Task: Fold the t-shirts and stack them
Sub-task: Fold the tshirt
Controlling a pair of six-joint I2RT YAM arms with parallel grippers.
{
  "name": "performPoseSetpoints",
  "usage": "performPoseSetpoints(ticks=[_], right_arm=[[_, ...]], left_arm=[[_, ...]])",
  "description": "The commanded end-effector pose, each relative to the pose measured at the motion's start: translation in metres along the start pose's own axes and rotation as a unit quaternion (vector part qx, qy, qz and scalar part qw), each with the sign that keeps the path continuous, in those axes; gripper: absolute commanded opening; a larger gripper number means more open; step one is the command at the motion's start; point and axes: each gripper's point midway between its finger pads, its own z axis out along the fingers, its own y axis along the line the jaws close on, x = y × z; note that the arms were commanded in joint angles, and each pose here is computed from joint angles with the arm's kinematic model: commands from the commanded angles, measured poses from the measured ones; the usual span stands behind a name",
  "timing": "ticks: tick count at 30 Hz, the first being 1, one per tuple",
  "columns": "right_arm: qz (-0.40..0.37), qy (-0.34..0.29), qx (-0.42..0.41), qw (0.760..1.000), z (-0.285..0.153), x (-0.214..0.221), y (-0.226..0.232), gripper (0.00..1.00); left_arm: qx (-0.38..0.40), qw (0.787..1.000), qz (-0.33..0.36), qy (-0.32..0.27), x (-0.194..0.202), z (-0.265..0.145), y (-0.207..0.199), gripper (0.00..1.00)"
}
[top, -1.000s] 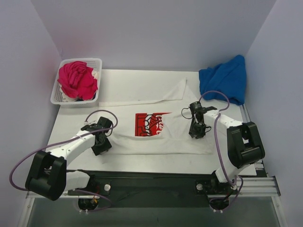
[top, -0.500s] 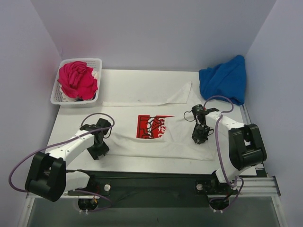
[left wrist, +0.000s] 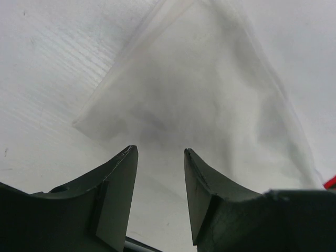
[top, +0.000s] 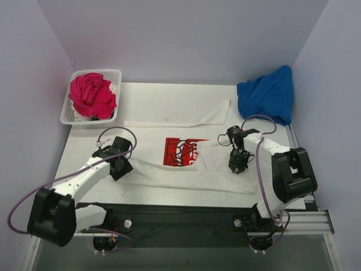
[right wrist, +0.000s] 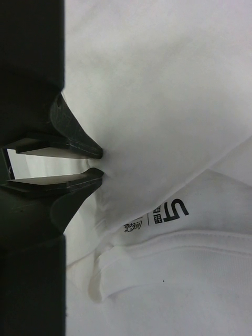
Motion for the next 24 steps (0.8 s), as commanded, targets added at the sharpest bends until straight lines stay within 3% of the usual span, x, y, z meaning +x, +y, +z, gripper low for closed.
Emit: performPoseSetpoints(ticks=[1,6,11,24], right_arm=[[-0.017,0.026,0.031,0.999,-0.002,0.014,-0.012,0.2],[-0.017,0.028,0.029,0.999,-0.001,0.017,-0.011,0.19],[-0.011,0.033,0.037,0.999,0.002,0.022,-0.015,0.19],[-0.001,0.059,0.078,0.995,0.007,0.04,-0.033,0.14]], left_arm=[[-0.015,1.0,0.007,-0.02,-0.009,0.024,-0.006,0.51],[-0.077,0.997,0.007,0.004,0.006,0.038,0.016,0.51],[-0.186,0.982,-0.001,0.02,0.017,0.023,0.06,0.52],[-0.184,0.98,-0.051,0.054,0.042,0.006,0.077,0.51]])
